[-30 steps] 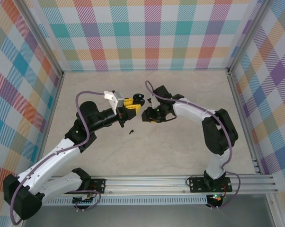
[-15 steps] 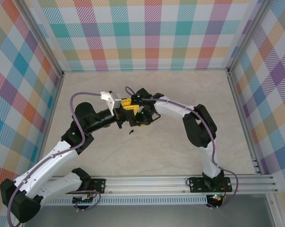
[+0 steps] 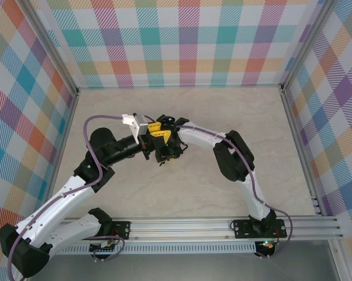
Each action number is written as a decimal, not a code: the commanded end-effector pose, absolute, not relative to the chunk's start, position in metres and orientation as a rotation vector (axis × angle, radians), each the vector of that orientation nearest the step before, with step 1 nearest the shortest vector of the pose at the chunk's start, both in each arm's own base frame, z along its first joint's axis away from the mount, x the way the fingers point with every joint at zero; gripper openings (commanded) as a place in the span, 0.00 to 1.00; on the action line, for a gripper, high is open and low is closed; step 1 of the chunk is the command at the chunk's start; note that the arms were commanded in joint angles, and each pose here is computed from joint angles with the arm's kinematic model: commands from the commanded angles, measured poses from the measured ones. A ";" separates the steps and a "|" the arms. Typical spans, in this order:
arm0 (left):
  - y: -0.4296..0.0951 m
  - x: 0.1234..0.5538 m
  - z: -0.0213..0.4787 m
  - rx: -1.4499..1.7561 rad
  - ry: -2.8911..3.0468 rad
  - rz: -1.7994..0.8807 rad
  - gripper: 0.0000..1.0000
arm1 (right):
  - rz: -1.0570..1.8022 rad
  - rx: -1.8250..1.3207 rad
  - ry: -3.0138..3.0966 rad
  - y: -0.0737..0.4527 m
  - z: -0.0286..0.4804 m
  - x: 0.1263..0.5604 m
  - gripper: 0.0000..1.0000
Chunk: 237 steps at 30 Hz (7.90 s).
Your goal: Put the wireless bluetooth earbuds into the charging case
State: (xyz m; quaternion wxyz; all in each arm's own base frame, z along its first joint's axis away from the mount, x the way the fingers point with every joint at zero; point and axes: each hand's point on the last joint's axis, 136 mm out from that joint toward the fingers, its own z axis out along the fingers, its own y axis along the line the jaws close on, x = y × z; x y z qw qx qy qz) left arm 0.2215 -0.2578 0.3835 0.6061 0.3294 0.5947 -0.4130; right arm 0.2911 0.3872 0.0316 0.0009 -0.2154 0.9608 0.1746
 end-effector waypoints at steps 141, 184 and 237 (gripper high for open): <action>-0.271 0.267 0.357 0.623 1.585 -0.933 0.03 | 0.844 0.027 2.821 0.245 0.065 0.353 0.20; -0.285 0.306 0.319 0.472 1.617 -1.110 0.03 | 1.417 -0.386 1.831 0.246 0.381 0.297 0.22; -0.305 0.273 0.358 0.610 1.416 -1.223 0.02 | 1.406 -0.507 1.845 0.289 0.377 0.293 0.22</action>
